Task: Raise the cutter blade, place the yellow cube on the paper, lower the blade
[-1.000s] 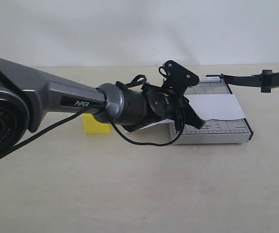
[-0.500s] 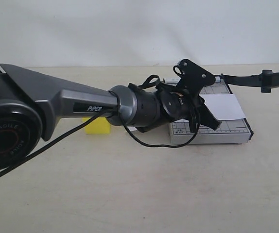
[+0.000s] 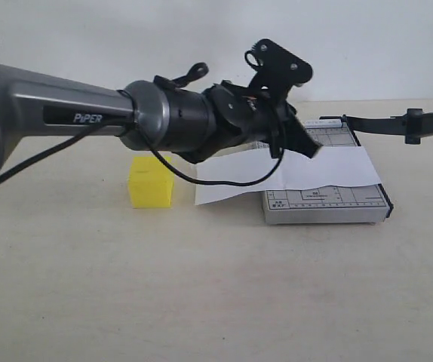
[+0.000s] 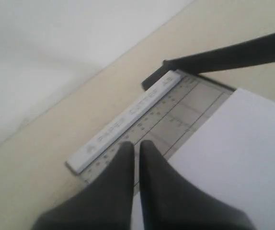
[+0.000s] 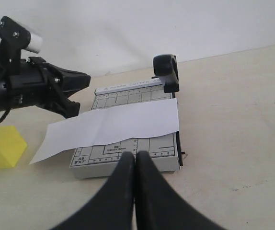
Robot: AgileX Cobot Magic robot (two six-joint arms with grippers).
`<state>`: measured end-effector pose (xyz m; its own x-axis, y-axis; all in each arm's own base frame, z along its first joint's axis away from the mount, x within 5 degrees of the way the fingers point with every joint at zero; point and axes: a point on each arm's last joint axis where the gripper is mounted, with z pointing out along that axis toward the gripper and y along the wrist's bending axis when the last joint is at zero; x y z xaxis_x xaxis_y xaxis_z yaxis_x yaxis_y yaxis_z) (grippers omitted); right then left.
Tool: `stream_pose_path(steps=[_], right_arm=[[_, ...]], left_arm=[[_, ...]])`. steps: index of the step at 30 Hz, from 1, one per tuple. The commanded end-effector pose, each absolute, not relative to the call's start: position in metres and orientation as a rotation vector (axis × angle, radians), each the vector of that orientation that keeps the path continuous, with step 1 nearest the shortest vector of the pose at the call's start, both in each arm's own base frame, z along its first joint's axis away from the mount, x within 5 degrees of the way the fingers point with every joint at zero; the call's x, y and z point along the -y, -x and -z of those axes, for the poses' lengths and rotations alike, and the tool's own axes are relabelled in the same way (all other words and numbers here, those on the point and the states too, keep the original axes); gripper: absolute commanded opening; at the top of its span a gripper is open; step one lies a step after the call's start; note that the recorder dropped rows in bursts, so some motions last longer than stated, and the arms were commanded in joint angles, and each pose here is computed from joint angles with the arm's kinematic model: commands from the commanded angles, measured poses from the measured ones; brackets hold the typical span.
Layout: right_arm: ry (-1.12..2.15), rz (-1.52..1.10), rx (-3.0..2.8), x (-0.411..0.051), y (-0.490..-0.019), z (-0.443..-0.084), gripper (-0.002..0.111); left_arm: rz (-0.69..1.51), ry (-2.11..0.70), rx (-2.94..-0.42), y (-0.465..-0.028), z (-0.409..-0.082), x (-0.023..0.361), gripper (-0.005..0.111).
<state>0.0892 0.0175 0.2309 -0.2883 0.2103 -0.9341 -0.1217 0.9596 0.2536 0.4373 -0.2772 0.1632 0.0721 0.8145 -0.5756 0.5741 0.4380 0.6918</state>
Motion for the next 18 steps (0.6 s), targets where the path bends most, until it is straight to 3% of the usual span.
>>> stream_pose_path(steps=[1,10,18], right_arm=[[-0.059,-0.321,-1.828,-0.018,-0.089,-0.231,0.000],[-0.057,-0.319,-1.828,-0.018,-0.089,-0.231,0.000],[-0.057,-0.319,-1.828,-0.018,-0.089,-0.231,0.000]], left_arm=[[-0.259,-1.242,-1.706,-0.439,-0.147,0.252,0.004],[-0.208,-1.290,-1.785,-0.430,-0.117,0.251,0.004],[-0.192,-1.316,-1.769,-0.423,-0.110,0.267,0.004]])
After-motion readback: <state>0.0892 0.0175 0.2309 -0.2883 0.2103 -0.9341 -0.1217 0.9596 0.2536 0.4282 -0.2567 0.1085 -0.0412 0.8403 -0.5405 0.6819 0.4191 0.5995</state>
